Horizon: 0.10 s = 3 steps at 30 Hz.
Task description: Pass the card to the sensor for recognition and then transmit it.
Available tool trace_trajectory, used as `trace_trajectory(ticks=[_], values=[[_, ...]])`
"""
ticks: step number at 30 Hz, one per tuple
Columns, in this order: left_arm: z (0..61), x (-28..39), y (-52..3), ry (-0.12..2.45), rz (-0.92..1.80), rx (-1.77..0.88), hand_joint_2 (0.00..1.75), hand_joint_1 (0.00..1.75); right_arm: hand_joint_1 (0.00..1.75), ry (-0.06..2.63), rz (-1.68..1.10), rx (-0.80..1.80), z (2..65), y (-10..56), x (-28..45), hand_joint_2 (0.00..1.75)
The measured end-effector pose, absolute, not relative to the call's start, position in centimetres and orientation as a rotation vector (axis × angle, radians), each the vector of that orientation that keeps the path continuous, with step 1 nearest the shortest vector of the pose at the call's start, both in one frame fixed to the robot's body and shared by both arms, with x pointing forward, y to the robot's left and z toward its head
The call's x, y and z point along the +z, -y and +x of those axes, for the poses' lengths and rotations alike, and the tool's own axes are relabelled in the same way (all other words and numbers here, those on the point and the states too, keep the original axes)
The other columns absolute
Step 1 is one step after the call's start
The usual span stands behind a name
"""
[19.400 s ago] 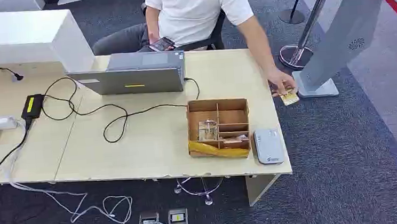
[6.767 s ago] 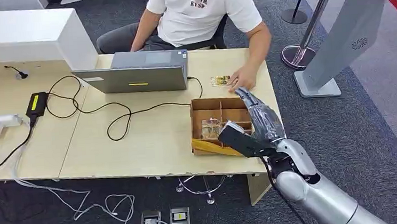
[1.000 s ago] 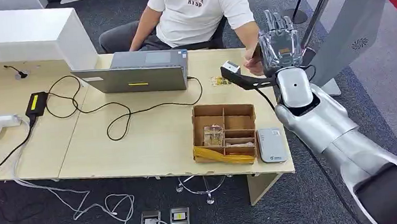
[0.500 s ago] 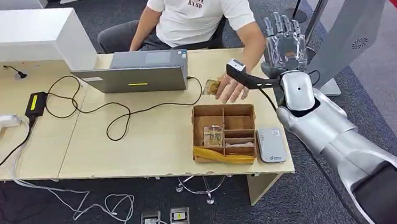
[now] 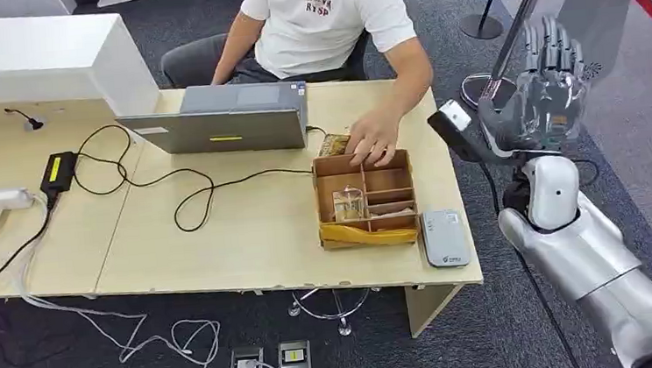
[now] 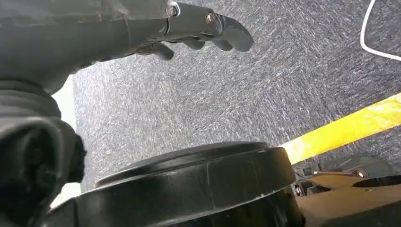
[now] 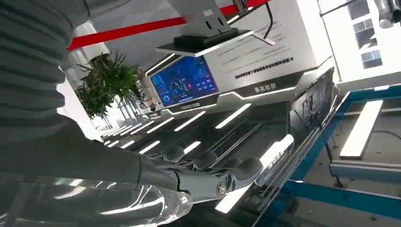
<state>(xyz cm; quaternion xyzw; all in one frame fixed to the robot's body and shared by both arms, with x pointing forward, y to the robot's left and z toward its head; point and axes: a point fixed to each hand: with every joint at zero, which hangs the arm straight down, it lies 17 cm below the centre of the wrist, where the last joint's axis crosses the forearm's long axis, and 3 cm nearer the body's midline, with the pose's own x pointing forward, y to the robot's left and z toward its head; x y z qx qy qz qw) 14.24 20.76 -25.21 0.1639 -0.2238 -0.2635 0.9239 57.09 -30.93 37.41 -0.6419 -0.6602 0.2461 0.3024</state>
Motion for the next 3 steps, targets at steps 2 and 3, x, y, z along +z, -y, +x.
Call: trace_trajectory(ticks=[2,3], values=[[14.2,-25.2,-20.8,0.458,0.337,-0.536,0.00,0.00,0.00,1.774,-1.730,0.632,56.2,31.4,38.4,1.75],[14.2,-25.2,-20.8,0.455,0.337,-0.530,0.00,0.00,0.00,1.793,-1.748,0.626,55.6,31.5,38.9,1.75]])
